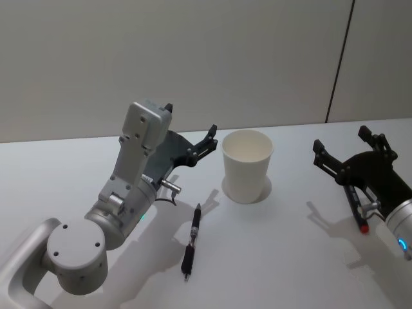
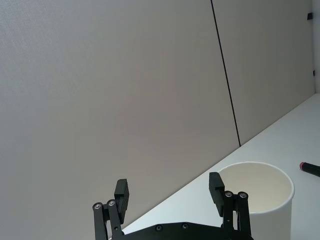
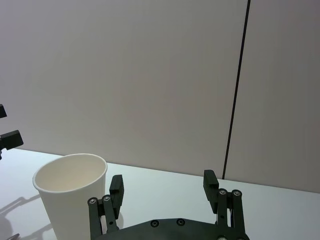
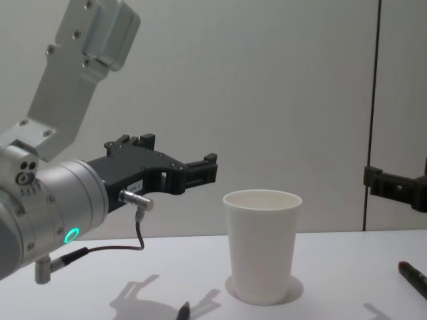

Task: Place the pen into the pen holder.

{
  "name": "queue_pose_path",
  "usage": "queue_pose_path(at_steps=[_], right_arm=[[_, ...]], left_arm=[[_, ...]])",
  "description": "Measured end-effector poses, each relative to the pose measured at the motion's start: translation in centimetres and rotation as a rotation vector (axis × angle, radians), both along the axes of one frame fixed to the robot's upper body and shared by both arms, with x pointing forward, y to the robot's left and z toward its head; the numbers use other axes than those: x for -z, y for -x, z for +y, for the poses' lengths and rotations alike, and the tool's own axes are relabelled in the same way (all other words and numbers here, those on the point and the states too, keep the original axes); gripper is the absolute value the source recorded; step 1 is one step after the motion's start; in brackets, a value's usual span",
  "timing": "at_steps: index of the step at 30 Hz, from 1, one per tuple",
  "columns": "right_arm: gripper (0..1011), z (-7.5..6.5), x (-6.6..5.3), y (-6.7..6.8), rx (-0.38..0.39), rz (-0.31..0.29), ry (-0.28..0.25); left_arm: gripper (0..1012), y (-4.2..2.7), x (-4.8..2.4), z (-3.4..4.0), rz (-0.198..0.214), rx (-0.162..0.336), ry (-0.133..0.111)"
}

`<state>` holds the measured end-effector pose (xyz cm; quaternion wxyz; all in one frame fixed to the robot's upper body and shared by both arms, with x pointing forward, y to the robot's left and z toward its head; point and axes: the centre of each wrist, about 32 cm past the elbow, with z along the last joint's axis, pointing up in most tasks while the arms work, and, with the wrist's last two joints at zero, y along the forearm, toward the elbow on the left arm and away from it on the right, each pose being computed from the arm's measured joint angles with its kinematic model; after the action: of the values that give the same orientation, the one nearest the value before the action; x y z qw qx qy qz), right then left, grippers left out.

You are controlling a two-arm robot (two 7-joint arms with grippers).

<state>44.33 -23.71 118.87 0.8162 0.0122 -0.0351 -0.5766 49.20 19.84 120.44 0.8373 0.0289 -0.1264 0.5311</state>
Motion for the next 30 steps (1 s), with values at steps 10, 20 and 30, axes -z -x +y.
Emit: queue_pose_path(at_steps=[10, 20, 30], right_arm=[[1002, 0.0, 0.0, 0.0, 0.0, 0.0, 0.0], [1002, 0.0, 0.0, 0.0, 0.0, 0.0, 0.0], [1001, 0.0, 0.0, 0.0, 0.0, 0.0, 0.0]], left_arm=[[1001, 0.0, 0.0, 0.0, 0.0, 0.0, 0.0], [1001, 0.0, 0.0, 0.0, 0.0, 0.0, 0.0], [1001, 0.0, 0.0, 0.0, 0.0, 0.0, 0.0]])
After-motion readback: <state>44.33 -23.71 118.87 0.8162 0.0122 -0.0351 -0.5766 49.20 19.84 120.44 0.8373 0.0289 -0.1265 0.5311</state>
